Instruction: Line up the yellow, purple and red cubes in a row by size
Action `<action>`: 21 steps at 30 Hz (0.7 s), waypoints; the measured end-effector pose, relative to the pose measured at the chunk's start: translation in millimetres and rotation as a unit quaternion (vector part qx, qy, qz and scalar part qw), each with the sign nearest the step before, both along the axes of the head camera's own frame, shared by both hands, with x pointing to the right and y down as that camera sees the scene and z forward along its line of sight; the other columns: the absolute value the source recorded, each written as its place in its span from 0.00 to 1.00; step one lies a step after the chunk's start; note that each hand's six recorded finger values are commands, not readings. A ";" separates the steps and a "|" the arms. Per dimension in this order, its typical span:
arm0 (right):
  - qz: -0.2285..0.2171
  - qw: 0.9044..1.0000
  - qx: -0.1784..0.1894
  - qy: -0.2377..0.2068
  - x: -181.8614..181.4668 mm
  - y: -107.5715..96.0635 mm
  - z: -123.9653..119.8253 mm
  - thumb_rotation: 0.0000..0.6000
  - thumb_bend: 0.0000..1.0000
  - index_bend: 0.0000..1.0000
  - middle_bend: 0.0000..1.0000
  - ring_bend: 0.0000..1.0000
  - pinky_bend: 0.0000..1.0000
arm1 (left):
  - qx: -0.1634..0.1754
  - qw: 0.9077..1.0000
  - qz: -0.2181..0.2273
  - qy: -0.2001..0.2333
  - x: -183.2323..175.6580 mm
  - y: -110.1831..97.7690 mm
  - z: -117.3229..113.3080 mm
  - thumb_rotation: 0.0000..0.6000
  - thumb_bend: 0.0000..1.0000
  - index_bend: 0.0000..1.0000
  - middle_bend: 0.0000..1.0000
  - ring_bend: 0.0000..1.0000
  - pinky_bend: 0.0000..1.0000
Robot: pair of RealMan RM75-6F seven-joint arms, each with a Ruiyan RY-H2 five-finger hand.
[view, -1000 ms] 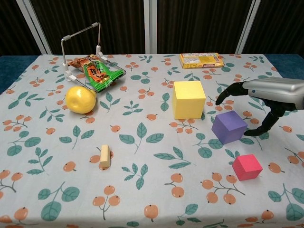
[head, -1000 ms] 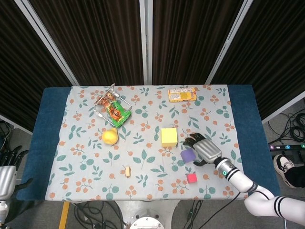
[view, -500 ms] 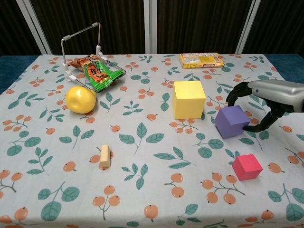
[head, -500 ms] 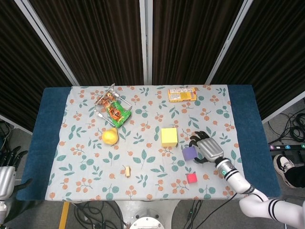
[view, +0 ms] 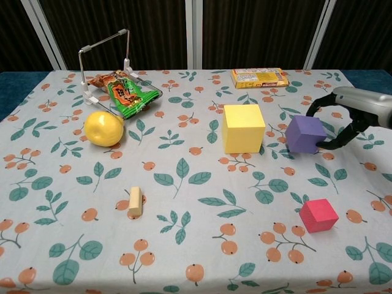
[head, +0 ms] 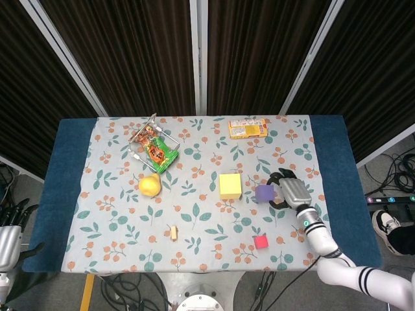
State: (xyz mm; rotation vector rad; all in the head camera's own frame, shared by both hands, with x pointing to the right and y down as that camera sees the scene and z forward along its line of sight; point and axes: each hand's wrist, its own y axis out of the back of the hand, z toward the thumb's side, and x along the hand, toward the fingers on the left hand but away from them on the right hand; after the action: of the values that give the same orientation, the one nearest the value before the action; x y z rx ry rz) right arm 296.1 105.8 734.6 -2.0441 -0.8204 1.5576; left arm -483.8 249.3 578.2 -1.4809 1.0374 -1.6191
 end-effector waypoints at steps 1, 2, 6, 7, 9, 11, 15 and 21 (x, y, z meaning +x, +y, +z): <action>-0.001 1.000 0.000 0.000 -4.3 -2.5 1.7 1.00 0.20 0.47 0.18 0.00 0.01 | 0.000 1.000 0.000 0.000 -0.2 0.1 -0.1 1.00 0.05 0.24 0.19 0.16 0.15; -0.004 1.000 0.000 0.001 -9.4 -5.5 3.5 1.00 0.20 0.47 0.18 0.00 0.01 | -0.001 1.000 -0.001 0.000 -0.4 0.6 -0.1 1.00 0.05 0.24 0.19 0.16 0.15; -0.016 1.000 0.001 0.011 -22.5 -13.2 8.6 1.00 0.20 0.47 0.16 0.00 0.01 | -0.003 1.000 -0.003 -0.001 -0.8 2.3 0.3 1.00 0.05 0.24 0.19 0.16 0.15; -0.021 1.000 0.002 0.014 -25.1 -14.6 9.6 1.00 0.20 0.47 0.16 0.00 0.01 | -0.003 1.000 -0.003 -0.001 -1.0 2.4 0.3 1.00 0.05 0.24 0.19 0.16 0.15; -0.028 0.999 0.004 0.021 -30.6 -17.4 12.0 1.00 0.20 0.46 0.16 0.00 0.01 | -0.003 1.000 -0.004 -0.002 -1.5 2.3 0.1 1.00 0.05 0.24 0.19 0.16 0.15; -0.027 0.999 0.003 0.025 -34.6 -19.7 14.7 1.00 0.20 0.46 0.15 0.00 0.01 | -0.003 1.000 -0.004 -0.003 -2.1 2.3 0.2 1.00 0.05 0.24 0.19 0.16 0.15; -0.022 0.999 0.001 0.030 -39.4 -23.8 18.8 1.00 0.20 0.45 0.15 0.00 0.01 | -0.005 1.000 -0.005 -0.004 -3.3 2.3 0.7 1.00 0.05 0.24 0.19 0.16 0.15; -0.017 0.999 -0.003 0.029 -44.4 -25.5 21.7 1.00 0.20 0.45 0.15 0.00 0.01 | -0.004 1.000 -0.003 -0.003 -3.3 1.6 1.0 1.00 0.05 0.24 0.19 0.16 0.15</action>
State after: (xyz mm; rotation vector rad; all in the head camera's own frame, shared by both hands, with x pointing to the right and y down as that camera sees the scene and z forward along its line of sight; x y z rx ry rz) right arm 251.7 80.3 756.3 -1.9959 -0.7578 1.5953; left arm -487.1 250.9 579.2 -1.4787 1.0335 -1.6340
